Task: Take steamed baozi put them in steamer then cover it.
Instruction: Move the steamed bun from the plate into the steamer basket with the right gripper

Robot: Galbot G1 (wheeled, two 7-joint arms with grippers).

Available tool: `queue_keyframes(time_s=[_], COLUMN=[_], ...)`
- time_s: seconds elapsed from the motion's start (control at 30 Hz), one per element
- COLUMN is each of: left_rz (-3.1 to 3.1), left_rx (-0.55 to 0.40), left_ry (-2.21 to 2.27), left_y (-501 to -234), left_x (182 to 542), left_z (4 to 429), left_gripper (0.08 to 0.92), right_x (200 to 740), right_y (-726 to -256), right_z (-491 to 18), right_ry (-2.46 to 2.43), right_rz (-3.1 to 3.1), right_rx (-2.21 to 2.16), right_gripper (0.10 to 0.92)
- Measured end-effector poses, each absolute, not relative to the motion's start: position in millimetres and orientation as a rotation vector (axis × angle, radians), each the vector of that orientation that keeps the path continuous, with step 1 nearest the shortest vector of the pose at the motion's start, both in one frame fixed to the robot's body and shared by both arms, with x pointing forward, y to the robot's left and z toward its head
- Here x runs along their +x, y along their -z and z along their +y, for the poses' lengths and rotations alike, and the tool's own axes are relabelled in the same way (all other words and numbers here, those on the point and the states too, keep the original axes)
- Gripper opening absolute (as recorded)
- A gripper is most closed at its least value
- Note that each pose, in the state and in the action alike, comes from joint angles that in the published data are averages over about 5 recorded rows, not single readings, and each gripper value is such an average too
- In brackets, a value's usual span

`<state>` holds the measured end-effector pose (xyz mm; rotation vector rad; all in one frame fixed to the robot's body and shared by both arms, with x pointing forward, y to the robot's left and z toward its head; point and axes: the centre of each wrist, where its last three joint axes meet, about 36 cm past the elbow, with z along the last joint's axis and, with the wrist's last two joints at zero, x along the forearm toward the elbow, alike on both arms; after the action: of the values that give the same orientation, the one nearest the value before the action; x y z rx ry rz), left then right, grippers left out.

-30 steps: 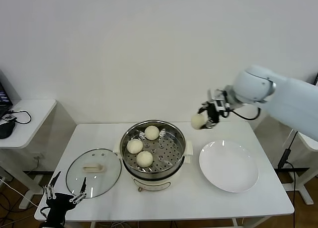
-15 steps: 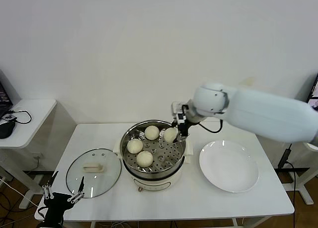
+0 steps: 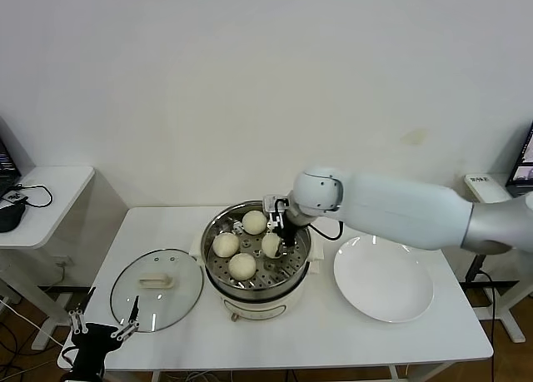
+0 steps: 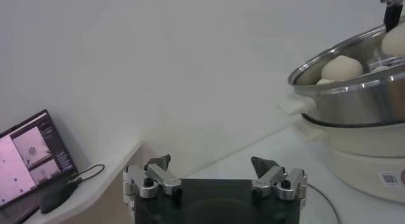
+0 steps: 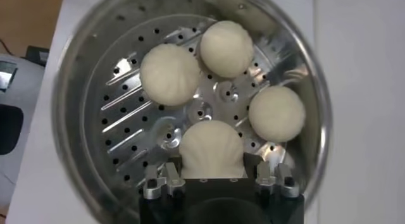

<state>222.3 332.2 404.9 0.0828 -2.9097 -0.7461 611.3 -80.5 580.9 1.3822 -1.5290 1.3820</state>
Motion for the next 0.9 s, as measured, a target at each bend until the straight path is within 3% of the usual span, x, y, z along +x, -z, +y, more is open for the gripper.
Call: queue_keyframes(time_s=[0.73,0.9], left_rz=[-2.913,-2.912], left_rx=[0.089,0.087], left_ry=[0.742,0.739], left_y=[-405,-404], left_x=[223,222], left_z=[332,332], left_gripper=[0.823,0.823], right_x=[619,618], right_y=[-576,-579], right_z=[-83,-86], right_ry=[-1.387,-1.385], right_rz=[-1.482,-1.482], right_rx=[1.34,1.336], right_gripper=[0.611,0.667])
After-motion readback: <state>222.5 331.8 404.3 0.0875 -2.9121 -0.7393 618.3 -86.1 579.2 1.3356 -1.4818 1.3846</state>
